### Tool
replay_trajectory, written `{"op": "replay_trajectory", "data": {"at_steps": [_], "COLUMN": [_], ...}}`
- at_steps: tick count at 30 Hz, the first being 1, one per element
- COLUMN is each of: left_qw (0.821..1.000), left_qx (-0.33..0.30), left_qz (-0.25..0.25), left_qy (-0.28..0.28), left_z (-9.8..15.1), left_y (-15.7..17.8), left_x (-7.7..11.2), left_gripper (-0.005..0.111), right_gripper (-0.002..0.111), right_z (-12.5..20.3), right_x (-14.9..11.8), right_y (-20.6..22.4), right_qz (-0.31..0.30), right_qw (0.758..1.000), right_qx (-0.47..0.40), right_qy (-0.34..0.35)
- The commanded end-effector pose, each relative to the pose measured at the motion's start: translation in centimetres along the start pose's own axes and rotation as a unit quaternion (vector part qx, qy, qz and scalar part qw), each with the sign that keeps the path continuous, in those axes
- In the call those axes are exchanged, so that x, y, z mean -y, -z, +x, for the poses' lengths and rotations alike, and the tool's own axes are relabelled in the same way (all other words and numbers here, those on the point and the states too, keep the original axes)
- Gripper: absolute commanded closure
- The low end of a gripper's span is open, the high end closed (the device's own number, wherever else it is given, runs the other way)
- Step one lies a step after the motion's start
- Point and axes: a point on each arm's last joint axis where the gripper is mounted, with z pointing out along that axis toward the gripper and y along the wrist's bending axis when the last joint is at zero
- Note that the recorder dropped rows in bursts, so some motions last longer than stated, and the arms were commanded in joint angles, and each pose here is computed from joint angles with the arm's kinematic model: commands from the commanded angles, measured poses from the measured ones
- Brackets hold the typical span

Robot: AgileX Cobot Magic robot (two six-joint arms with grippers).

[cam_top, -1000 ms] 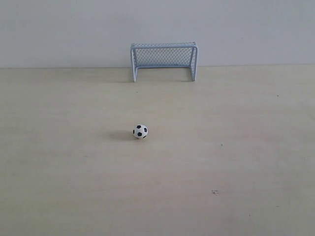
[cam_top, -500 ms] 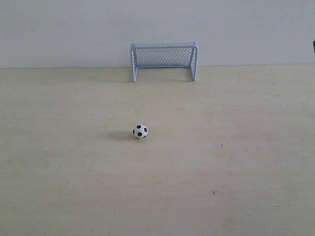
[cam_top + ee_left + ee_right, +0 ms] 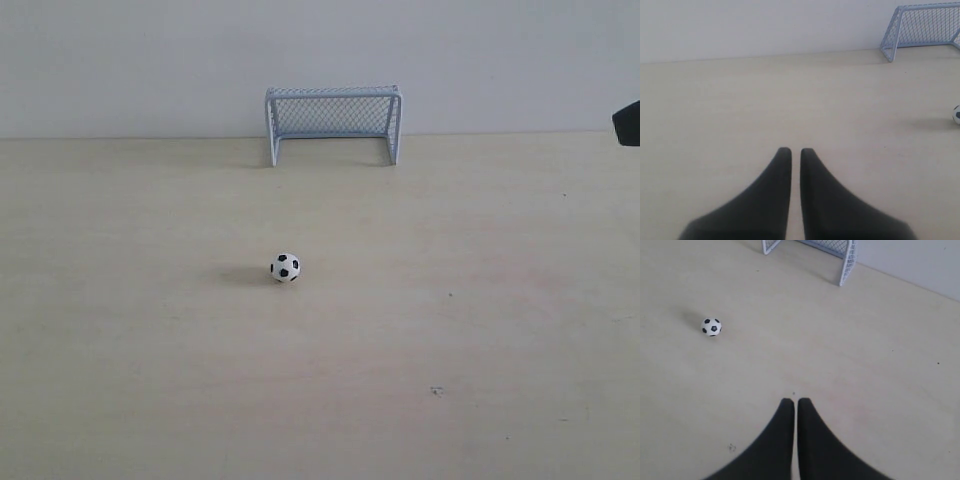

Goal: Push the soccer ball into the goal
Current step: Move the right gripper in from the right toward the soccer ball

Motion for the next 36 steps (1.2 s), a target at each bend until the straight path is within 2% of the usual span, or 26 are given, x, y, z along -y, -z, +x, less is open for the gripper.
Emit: {"op": "replay_trajectory", "data": {"at_steps": [1,7,15,24,36], "left_qw": [1.000,1.000,1.000,1.000,1.000], "left_qx": [0.009,0.009,0.009,0.009,0.009], "left_qz": [0.005,0.005,0.005,0.005,0.005], "left_qy": [0.008,0.008,0.008,0.008,0.008], "left_z": [-0.3,-0.3,-0.3,-0.3,-0.3], "left_y": [0.1,0.1,0.1,0.1,0.1], "left_x": [0.1,0.1,0.1,0.1,0.1], "left_gripper": [0.100,0.100,0.100,0.100,0.100], "right_gripper": [0.108,0.108,0.108,0.108,0.108], "right_z": [-0.5,-2.3,-2.9,-4.5,-6.3], "right_x": [-0.3,0.2,0.2,-2.2,-5.0], "right_y": [0.3,-0.1,-2.6,-6.8,-11.5], "right_qz": [-0.027,-0.060,-0.107,-0.143,-0.184], "right_qw": [0.999,0.997,0.991,0.979,0.964], "right_qx": [-0.017,-0.040,-0.075,-0.126,-0.158], "right_qy": [0.008,0.007,0.007,0.070,0.112]}}
